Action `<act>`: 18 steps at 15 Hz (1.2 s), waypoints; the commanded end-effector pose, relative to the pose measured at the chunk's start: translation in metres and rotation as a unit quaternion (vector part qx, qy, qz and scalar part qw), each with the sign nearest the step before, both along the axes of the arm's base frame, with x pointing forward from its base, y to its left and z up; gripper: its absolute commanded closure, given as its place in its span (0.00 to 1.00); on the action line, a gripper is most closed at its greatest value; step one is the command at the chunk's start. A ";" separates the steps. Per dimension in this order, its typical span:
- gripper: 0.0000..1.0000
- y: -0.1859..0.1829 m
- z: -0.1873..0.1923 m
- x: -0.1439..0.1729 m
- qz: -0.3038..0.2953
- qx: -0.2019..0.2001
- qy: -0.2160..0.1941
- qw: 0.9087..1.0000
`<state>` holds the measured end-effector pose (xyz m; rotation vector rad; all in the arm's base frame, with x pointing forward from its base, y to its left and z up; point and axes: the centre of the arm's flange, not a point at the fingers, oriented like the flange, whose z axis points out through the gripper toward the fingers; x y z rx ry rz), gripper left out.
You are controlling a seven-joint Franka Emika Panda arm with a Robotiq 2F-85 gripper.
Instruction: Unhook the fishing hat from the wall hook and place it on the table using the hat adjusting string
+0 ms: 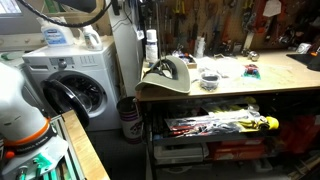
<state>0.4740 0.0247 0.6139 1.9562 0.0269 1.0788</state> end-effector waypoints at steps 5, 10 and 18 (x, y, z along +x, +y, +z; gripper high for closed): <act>0.61 0.006 -0.014 0.017 -0.019 -0.004 0.000 1.000; 0.33 0.007 -0.027 0.023 -0.062 0.021 0.041 0.997; 0.00 0.010 -0.012 0.009 -0.081 0.163 0.157 0.971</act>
